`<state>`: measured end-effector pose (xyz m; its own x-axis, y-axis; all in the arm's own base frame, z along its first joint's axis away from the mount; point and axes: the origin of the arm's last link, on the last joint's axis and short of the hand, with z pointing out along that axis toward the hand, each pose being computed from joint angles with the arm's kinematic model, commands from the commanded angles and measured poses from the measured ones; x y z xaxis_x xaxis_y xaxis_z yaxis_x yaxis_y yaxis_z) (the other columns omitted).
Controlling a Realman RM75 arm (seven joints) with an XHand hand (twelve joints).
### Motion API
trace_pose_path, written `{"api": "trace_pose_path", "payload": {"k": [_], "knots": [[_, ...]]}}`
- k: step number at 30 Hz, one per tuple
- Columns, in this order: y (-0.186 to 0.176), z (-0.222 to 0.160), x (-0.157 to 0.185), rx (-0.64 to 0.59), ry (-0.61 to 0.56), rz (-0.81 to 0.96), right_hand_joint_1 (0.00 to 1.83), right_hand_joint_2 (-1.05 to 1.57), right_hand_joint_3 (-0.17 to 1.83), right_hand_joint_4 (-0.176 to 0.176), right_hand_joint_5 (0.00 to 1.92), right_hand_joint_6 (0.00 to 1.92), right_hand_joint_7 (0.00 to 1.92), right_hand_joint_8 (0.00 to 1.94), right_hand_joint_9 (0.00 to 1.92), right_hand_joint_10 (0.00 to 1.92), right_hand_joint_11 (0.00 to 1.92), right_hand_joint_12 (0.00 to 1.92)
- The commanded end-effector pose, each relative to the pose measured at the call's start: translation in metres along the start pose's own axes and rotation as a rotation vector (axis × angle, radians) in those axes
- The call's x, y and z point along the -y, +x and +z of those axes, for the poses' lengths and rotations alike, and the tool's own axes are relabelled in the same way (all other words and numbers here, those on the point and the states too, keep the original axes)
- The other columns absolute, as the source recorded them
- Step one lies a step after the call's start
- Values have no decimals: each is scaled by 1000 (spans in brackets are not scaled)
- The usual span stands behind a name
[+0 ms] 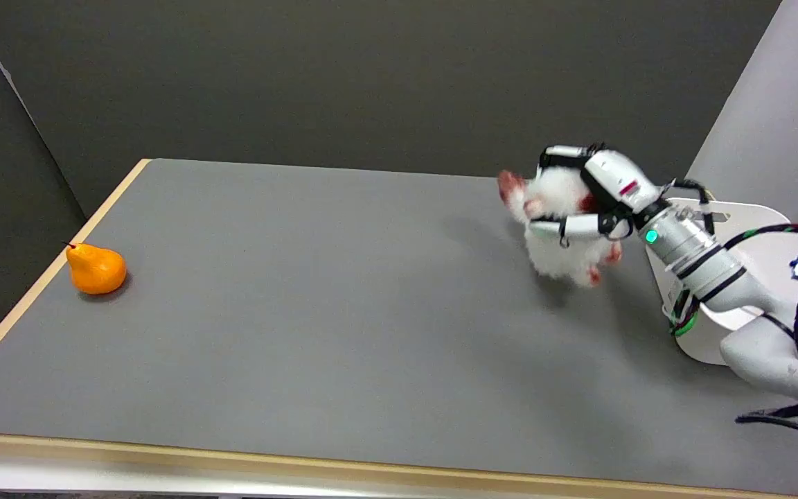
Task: Place the plush toy into the white container.
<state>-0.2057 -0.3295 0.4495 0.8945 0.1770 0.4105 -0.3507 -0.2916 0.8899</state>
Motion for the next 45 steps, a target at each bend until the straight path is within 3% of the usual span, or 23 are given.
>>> {"api": "trace_pose_path", "payload": {"k": [1, 11, 15, 22, 33, 39, 45], "knots": [[115, 22, 39, -331, 86, -329, 1325, 1111, 281, -118, 601, 1644, 758, 1354, 767, 1430, 850, 1787], [162, 12, 36, -440, 9, -476, 1323, 1127, 259, -118, 589, 1651, 752, 1354, 756, 1444, 841, 1806], [166, -5, 16, -412, -110, -526, 1325, 1116, 275, -122, 595, 1647, 757, 1350, 763, 1441, 862, 1797], [128, -64, -46, -247, -432, -522, 1324, 1120, 267, -119, 594, 1649, 754, 1350, 761, 1442, 842, 1803], [62, -162, -102, -177, -720, -317, 1326, 1096, 306, -116, 627, 1633, 744, 1333, 775, 1448, 823, 1796], [38, -184, -114, -142, -793, -248, 1326, 1095, 306, -115, 630, 1628, 748, 1330, 776, 1447, 826, 1783], [34, -175, -103, -251, -714, -197, 1323, 1122, 259, -113, 603, 1631, 753, 1353, 767, 1441, 831, 1779]]}}
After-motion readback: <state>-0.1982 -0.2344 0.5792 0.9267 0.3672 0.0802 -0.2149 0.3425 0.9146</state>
